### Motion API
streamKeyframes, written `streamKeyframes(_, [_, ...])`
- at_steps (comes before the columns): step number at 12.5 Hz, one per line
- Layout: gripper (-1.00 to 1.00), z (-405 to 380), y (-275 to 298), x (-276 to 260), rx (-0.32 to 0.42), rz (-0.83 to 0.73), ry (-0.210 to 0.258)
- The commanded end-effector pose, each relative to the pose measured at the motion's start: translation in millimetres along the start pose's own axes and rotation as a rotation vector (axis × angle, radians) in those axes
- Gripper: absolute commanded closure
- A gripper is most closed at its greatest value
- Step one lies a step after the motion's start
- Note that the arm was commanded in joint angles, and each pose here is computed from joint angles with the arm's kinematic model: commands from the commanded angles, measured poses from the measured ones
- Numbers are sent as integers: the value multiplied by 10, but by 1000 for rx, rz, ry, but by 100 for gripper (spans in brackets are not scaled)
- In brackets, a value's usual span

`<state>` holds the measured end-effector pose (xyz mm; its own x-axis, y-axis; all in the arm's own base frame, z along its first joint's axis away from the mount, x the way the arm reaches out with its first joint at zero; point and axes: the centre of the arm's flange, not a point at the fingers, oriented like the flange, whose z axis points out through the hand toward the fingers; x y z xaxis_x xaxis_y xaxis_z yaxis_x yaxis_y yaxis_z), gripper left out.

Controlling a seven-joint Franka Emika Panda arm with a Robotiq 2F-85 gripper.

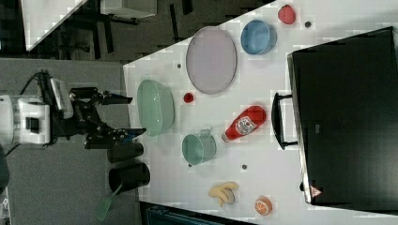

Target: Pick Ketchup from oven and place it on table.

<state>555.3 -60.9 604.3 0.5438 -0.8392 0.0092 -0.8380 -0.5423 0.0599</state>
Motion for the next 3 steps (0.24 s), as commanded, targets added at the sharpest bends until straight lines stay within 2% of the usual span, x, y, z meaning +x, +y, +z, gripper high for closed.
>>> streamKeyframes(1, [-100, -24, -184, -248, 1, -27, -25])
streamKeyframes(3, [-100, -12, -198, -254, 0, -29, -26])
